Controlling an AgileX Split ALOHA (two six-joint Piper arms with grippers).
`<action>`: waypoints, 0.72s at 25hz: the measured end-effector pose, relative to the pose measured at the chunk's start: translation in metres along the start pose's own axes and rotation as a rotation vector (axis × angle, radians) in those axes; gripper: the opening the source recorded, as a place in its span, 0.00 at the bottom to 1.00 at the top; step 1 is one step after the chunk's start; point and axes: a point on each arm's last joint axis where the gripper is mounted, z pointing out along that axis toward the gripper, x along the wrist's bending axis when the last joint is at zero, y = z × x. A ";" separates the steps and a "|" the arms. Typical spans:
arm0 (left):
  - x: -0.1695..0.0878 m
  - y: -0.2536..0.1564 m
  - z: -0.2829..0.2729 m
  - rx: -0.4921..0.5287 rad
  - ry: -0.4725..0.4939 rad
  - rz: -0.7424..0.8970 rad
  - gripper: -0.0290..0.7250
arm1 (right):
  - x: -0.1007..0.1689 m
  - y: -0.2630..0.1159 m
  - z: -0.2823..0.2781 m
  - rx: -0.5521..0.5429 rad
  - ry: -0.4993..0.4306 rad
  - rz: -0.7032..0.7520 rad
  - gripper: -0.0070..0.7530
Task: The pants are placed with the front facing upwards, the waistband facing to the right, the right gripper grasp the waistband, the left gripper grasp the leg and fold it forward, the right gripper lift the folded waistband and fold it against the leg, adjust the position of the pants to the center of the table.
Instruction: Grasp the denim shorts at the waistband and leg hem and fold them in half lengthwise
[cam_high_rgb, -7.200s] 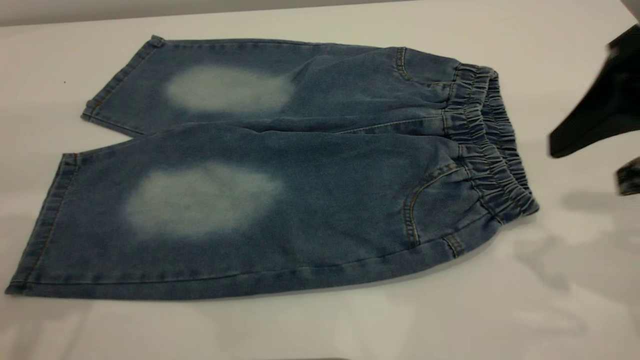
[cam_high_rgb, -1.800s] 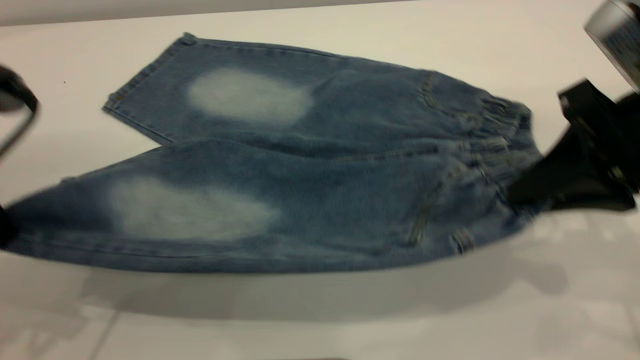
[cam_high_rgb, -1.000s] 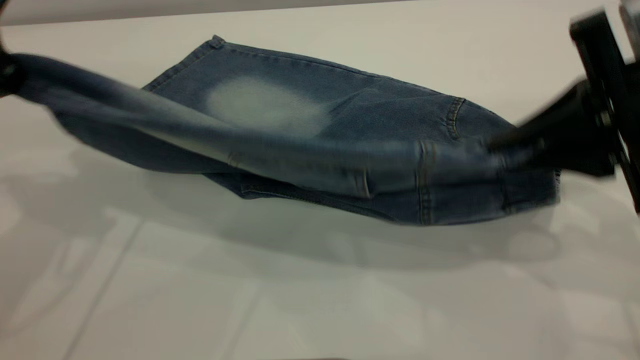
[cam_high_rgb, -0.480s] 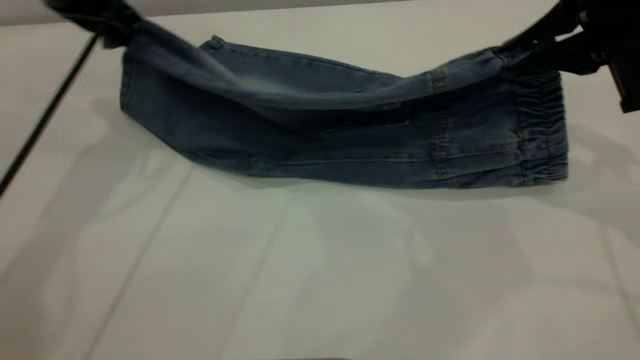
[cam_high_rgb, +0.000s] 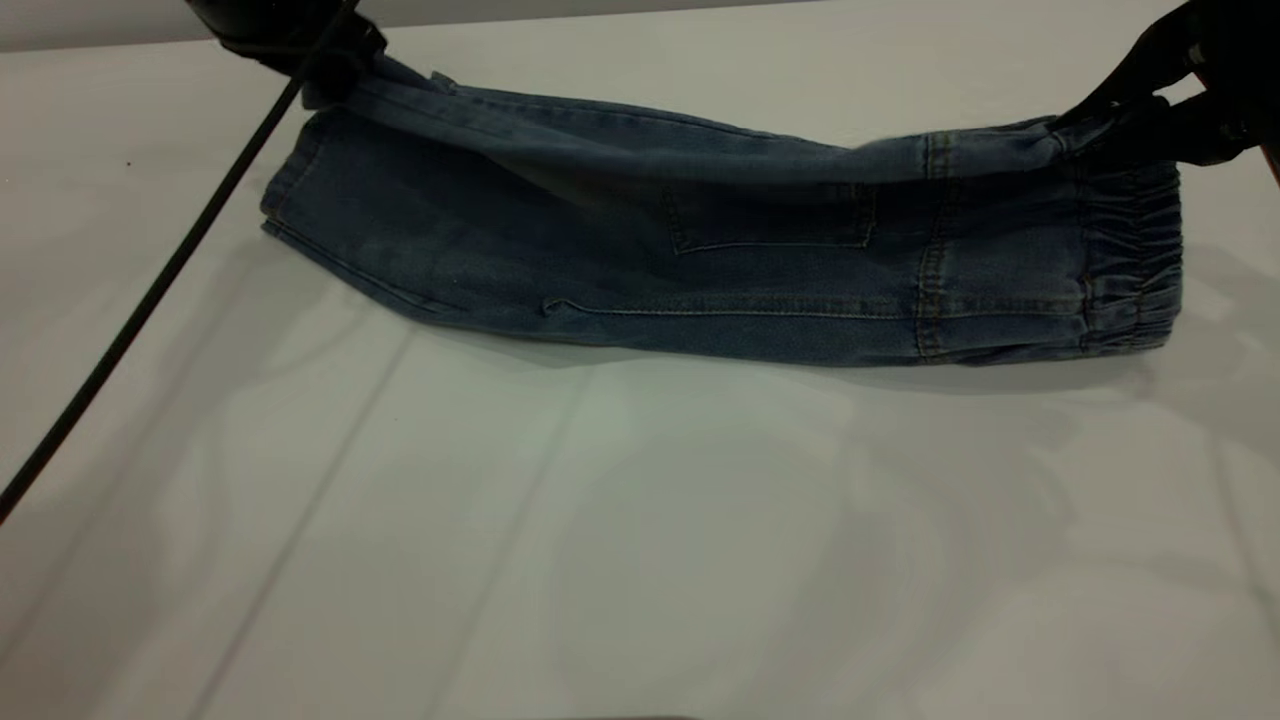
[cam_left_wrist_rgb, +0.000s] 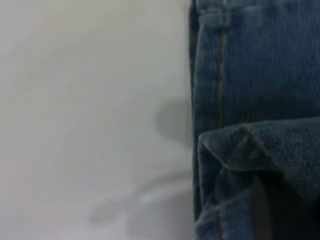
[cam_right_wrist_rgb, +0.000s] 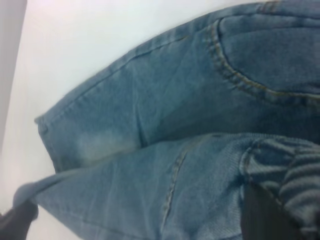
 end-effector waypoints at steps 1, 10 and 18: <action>0.000 0.000 0.001 -0.004 0.001 -0.026 0.13 | 0.000 0.000 0.000 -0.002 -0.001 0.029 0.09; 0.000 0.000 0.004 -0.015 0.004 -0.230 0.52 | 0.000 0.005 0.000 -0.046 -0.022 0.168 0.33; -0.001 0.000 0.004 -0.013 0.001 -0.376 0.68 | 0.005 0.005 0.000 -0.027 0.006 0.148 0.67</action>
